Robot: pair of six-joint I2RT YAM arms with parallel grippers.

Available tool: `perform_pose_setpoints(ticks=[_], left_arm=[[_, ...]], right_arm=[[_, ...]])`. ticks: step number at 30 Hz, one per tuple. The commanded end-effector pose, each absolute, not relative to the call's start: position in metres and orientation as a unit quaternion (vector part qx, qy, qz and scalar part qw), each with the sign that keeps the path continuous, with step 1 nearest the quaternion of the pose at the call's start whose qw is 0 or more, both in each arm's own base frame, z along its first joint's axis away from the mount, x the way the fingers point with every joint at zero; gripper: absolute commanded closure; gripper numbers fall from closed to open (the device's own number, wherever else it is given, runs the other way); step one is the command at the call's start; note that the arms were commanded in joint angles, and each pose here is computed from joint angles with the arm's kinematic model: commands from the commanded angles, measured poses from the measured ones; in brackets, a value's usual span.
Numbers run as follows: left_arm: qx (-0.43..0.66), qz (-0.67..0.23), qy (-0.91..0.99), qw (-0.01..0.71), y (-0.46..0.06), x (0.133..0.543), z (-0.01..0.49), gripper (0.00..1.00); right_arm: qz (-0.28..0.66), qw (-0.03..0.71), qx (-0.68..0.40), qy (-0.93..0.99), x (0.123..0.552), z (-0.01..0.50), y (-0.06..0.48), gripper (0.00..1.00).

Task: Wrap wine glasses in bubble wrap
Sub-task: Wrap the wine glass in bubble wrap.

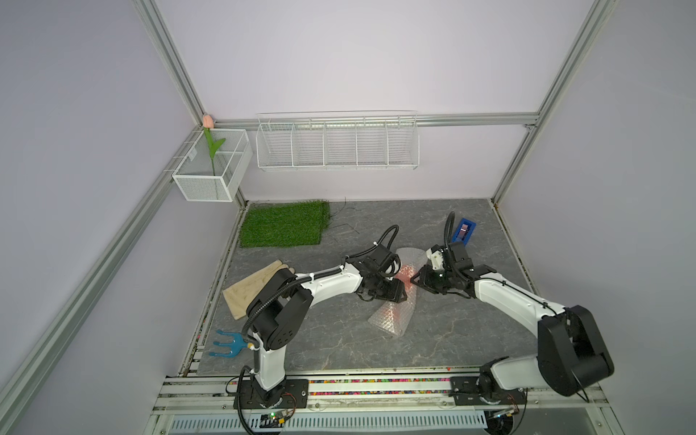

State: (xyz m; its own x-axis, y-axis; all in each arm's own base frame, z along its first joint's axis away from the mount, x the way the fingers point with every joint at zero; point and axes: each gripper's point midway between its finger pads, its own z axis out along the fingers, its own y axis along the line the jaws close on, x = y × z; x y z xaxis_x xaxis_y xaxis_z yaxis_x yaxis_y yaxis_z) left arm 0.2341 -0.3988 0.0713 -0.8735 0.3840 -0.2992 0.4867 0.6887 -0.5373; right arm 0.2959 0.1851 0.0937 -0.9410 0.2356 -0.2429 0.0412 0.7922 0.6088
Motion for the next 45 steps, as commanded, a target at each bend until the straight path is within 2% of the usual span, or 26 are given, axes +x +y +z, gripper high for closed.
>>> perform_pose_setpoints(ticks=[1,11,16,21,24,28,33,45], left_arm=[[0.235,-0.321,0.914,0.081,-0.405,0.238,0.071,0.41],[0.228,-0.322,0.915,0.081,-0.405,0.240,0.070,0.34],[0.227,-0.323,0.915,0.080,-0.405,0.239,0.070,0.34],[0.226,-0.324,0.915,0.080,-0.405,0.239,0.069,0.33],[0.224,-0.317,0.918,0.078,-0.403,0.240,0.067,0.32],[0.228,-0.325,0.914,0.082,-0.404,0.238,0.069,0.24],[0.240,-0.346,0.903,0.088,-0.408,0.235,0.076,0.18],[0.235,-0.346,0.904,0.085,-0.408,0.235,0.073,0.08]], right_arm=[[0.311,0.164,0.061,0.934,0.294,0.104,0.185,0.69],[0.305,0.162,0.064,0.936,0.292,0.098,0.183,0.69],[0.307,0.162,0.065,0.936,0.292,0.095,0.183,0.86],[0.312,0.161,0.066,0.934,0.292,0.096,0.184,0.93],[0.315,0.163,0.065,0.933,0.291,0.101,0.185,0.93],[0.321,0.172,0.062,0.929,0.291,0.113,0.185,0.93],[0.330,0.181,0.059,0.925,0.291,0.124,0.187,0.93],[0.346,0.162,0.070,0.922,0.293,0.111,0.200,0.93]])
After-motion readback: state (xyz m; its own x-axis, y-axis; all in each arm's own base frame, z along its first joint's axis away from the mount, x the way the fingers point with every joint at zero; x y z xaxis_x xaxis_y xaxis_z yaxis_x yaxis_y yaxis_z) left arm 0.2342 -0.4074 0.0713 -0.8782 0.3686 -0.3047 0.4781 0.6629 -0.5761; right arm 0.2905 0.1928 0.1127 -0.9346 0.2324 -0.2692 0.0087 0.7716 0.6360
